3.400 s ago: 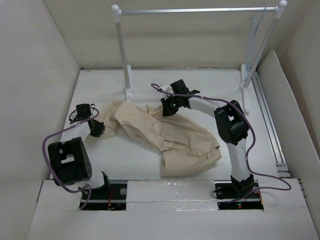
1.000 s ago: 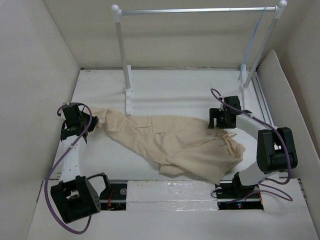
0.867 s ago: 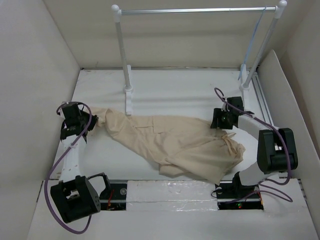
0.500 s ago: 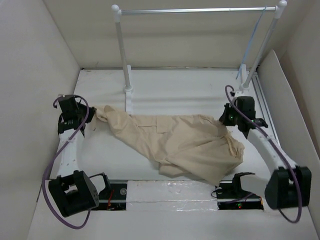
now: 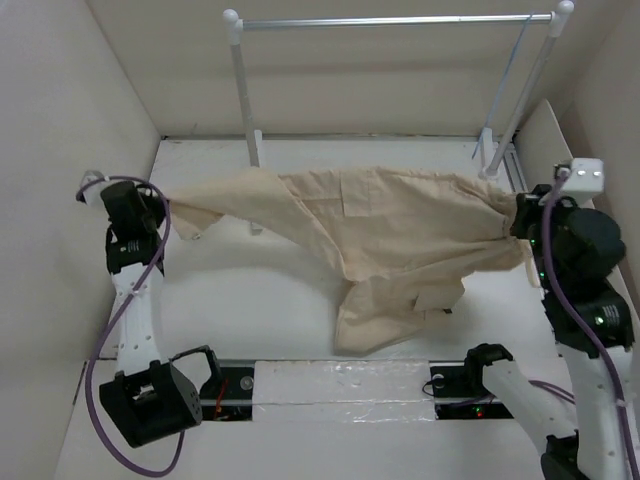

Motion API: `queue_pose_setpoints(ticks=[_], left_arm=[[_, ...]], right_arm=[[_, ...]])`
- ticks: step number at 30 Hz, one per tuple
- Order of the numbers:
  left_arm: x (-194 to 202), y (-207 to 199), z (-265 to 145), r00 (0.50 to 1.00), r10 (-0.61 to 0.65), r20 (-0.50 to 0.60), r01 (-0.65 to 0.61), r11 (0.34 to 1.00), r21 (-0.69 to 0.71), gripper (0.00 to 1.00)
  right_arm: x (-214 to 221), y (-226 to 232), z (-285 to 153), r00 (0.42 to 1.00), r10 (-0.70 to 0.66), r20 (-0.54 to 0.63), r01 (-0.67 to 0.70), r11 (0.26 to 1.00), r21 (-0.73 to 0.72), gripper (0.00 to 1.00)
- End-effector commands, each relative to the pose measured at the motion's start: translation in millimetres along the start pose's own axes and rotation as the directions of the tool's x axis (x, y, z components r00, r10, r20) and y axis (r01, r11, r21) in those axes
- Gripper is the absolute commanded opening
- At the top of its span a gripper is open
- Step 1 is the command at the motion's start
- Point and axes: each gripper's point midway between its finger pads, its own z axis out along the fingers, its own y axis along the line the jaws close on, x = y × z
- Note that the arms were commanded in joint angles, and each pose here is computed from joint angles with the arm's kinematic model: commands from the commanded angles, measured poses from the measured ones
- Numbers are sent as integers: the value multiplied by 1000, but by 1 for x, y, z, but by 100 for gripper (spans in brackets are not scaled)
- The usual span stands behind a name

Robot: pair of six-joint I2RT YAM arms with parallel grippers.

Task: Place the trousers on the hanger
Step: Flatten out the trousers at the center of the board.

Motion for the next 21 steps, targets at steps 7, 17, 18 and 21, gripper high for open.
queue_pose_setpoints(ticks=[7,17,18,21], left_arm=[[129,171,-24,959,3,-284,-124,905,-408,9],[65,78,-26,968,129,-216,-178,959,-222,66],[58,66,-18,970,153,-188,-186,968,-170,74],[78,49,15,953,164,-253,-200,972,-124,79]], right_arm=[[196,-25,35,859,-90,-504,149,986,77,0],[185,7,66,832,-80,-549,48,996,-72,0],[186,15,68,838,-70,-541,18,995,-100,0],[205,41,71,843,-44,-536,-75,977,-198,0]])
